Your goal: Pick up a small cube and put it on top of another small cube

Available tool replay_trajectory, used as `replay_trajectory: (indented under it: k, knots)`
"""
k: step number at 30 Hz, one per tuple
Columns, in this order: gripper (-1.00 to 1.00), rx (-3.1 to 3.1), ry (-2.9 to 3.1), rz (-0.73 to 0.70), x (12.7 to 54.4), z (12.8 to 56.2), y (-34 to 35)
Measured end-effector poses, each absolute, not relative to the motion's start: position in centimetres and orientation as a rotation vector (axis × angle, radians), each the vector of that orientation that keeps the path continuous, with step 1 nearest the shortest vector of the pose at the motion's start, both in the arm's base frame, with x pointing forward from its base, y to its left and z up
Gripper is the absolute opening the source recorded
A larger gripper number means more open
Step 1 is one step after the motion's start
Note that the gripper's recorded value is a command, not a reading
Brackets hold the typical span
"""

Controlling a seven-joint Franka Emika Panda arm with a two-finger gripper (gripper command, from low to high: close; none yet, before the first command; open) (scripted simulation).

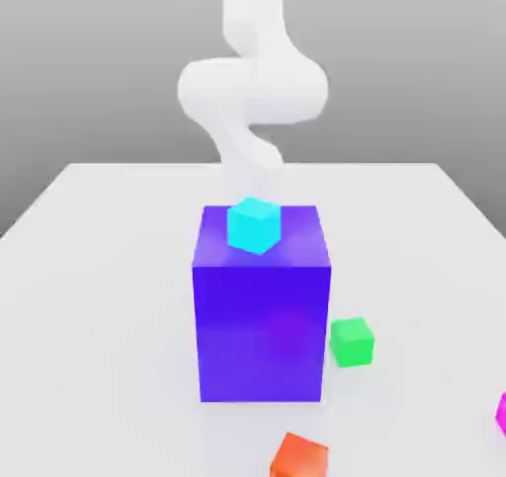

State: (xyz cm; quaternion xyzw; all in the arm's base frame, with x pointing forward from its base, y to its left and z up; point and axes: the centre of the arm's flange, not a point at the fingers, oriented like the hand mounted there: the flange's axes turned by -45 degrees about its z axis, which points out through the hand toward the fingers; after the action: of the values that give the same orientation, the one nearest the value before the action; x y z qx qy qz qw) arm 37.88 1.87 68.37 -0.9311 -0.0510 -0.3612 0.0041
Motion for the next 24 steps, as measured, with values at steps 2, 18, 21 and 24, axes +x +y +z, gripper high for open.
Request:
replay_trajectory:
  k: [2, 18, 21, 24]
  knots:
    - [0.0, -2.931, -0.315, -1.055, 40.4, 65.9, 3.7]
    - [0.0, -2.714, -1.481, -0.469, 49.1, 41.7, 22.8]
    - [0.0, -2.608, -1.69, -0.357, 48.3, 36.4, 26.6]
    - [0.0, -2.505, -1.865, -0.245, 47.4, 31.0, 29.2]
